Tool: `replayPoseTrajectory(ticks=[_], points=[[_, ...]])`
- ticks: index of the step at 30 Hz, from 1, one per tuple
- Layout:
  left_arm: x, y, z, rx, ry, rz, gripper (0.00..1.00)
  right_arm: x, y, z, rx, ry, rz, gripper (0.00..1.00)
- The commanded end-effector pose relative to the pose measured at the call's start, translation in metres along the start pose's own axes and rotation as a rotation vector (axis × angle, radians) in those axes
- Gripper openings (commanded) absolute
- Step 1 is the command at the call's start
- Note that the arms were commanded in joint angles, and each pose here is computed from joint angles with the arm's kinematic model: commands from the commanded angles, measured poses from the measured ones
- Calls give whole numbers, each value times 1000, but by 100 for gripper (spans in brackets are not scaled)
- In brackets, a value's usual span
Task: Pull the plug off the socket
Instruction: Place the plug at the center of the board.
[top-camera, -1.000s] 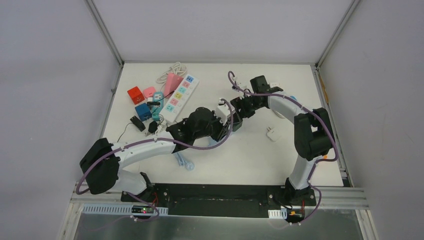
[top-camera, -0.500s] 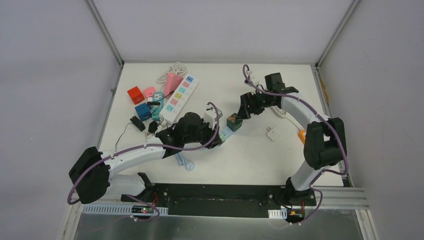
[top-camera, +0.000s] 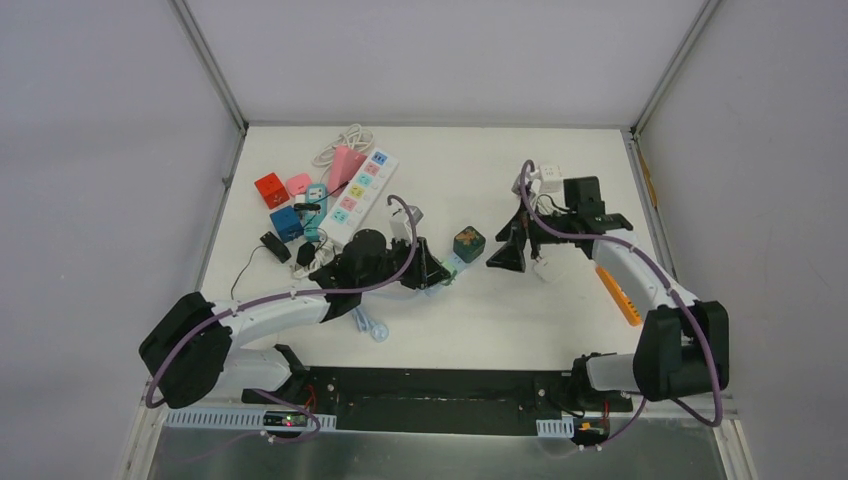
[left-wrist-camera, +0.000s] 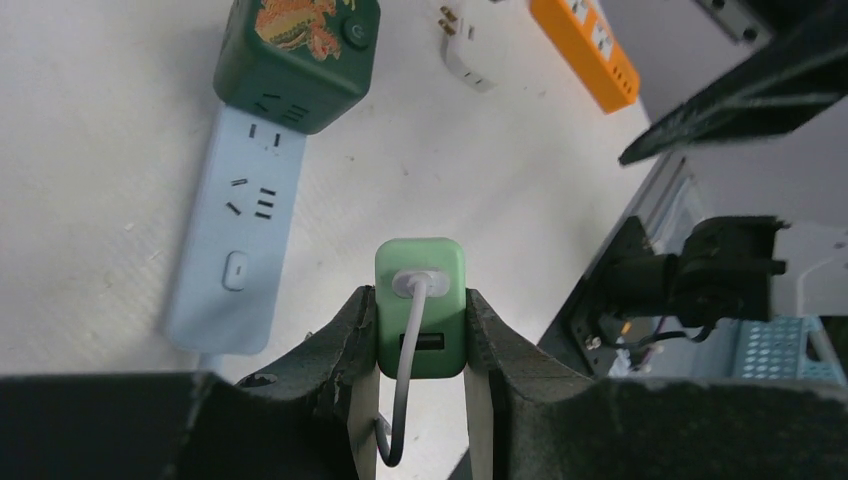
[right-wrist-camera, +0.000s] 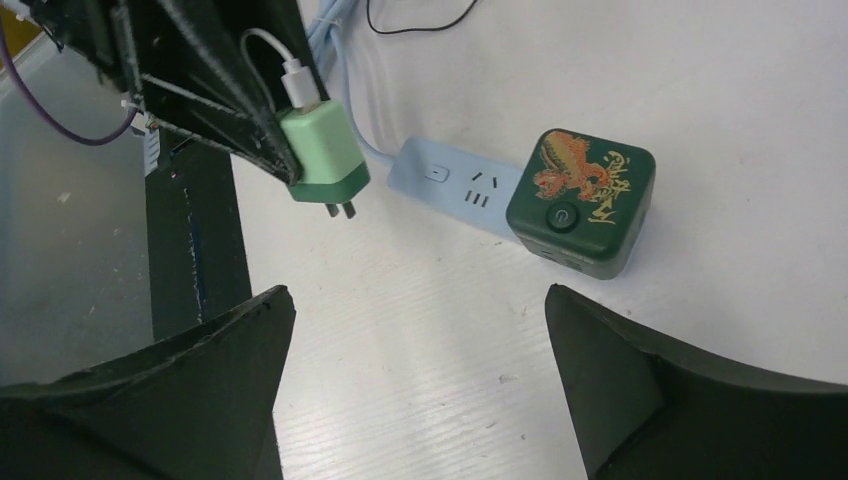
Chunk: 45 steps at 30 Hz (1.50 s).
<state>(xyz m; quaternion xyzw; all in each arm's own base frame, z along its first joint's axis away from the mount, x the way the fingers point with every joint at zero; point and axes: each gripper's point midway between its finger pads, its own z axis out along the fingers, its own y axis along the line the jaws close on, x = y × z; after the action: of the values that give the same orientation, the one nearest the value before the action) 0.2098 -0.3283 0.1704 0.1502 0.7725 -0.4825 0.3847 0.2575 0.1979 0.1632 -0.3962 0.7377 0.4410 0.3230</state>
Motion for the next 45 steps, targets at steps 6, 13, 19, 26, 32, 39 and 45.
replayPoseTrajectory(ticks=[6,13,19,26,32,39,45], points=[[-42,-33,24,113,-136,-359,0,-24,23,-7,-8,-149,-375,100],[-49,-33,42,68,-173,-465,0,-16,17,5,51,-105,-407,98],[-51,-36,47,73,-183,-499,0,-4,8,24,96,-30,-407,97],[-49,-41,53,100,-174,-519,0,1,6,41,98,-3,-361,94],[-52,-46,55,127,-176,-529,0,6,10,49,73,30,-358,75],[-52,-45,51,122,-184,-529,4,8,14,48,57,52,-346,60],[-46,-42,48,109,-172,-528,49,7,15,46,59,54,-342,60]])
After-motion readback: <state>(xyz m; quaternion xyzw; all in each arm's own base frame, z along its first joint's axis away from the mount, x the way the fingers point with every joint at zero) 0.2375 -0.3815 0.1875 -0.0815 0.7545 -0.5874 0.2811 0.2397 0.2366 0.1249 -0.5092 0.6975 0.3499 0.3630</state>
